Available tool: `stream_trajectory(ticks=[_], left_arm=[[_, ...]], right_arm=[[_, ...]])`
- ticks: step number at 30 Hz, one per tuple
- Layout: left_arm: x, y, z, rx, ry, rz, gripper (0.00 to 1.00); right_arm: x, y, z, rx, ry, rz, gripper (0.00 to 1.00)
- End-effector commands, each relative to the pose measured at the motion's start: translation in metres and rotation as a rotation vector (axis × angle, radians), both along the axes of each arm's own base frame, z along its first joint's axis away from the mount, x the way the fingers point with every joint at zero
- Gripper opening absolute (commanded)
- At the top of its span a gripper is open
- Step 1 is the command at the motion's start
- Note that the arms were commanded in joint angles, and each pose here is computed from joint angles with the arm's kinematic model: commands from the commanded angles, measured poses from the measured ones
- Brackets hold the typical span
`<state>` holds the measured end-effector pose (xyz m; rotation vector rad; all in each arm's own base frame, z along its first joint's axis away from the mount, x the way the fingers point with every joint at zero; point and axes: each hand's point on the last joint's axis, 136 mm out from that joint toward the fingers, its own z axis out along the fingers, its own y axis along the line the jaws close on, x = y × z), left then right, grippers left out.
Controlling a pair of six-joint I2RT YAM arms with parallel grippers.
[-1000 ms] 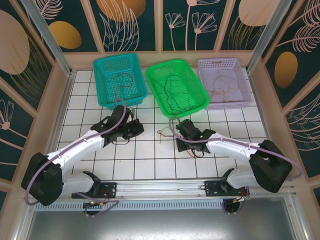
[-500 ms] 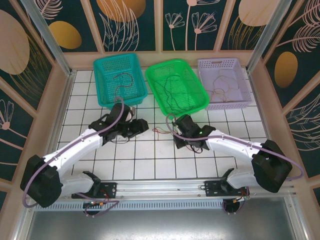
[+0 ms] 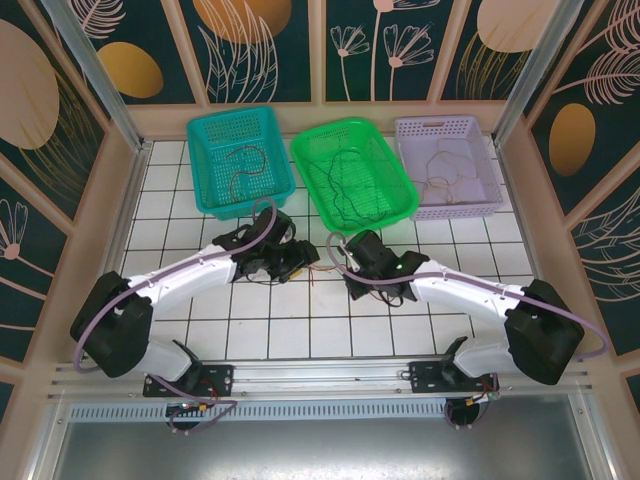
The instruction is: Untangle the cables
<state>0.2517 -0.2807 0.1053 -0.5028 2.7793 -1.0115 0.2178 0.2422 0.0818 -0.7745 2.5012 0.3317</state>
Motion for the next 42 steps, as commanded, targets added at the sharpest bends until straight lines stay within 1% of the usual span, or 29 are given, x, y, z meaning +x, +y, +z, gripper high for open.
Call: stream_trajectory(ticks=[1,6,10,14,16,17,18,21,23,27,29,32,36,38,40,42], left_arm=[[0.005,-0.006,0.002,-0.008,0.009,0.015,0.51],[-0.009,-0.005,-0.014,0.038,0.059,-0.014,0.45],[-0.004,-0.003,-0.017,0.075,0.049,-0.022,0.36],[0.0,-0.007,-0.017,0.072,0.041,-0.024,0.18],[0.001,-0.007,-0.014,0.07,0.034,-0.019,0.05],[0.001,-0.005,-0.011,0.074,0.028,-0.016,0.0],[0.001,-0.003,-0.009,0.081,0.021,-0.01,0.0],[0.013,0.002,0.021,0.075,-0.043,0.031,0.0],[0.02,0.01,0.039,0.053,-0.074,0.082,0.0],[0.036,0.033,0.075,-0.07,-0.103,0.218,0.0],[0.045,0.045,0.096,-0.165,-0.119,0.293,0.0],[0.053,0.06,0.111,-0.279,-0.123,0.377,0.0],[0.061,0.07,0.128,-0.438,-0.11,0.491,0.0],[0.063,0.078,0.133,-0.512,-0.1,0.569,0.0],[0.064,0.09,0.14,-0.609,-0.092,0.665,0.0],[0.065,0.102,0.145,-0.707,-0.08,0.763,0.0]], right_arm=[[0.006,0.005,0.013,-0.002,-0.046,0.004,0.0],[0.008,0.006,0.017,0.006,-0.067,-0.001,0.0],[0.007,0.008,0.022,0.014,-0.087,0.006,0.0],[0.004,0.007,0.021,0.005,-0.093,0.014,0.0],[0.003,0.005,0.019,-0.005,-0.095,0.016,0.0],[0.004,0.005,0.02,-0.008,-0.101,0.015,0.0],[0.004,0.004,0.02,-0.011,-0.105,0.017,0.0],[0.007,0.005,0.025,-0.019,-0.134,0.035,0.0],[0.009,0.006,0.028,-0.027,-0.161,0.062,0.0],[0.01,0.004,0.03,-0.078,-0.233,0.143,0.0],[0.008,-0.001,0.028,-0.118,-0.287,0.204,0.0],[0.008,-0.007,0.032,-0.151,-0.395,0.259,0.0],[0.007,-0.01,0.034,-0.192,-0.492,0.332,0.0],[0.004,-0.008,0.032,-0.225,-0.527,0.378,0.0],[0.001,-0.01,0.025,-0.274,-0.541,0.419,0.0],[-0.003,-0.009,0.021,-0.294,-0.558,0.45,0.0]])
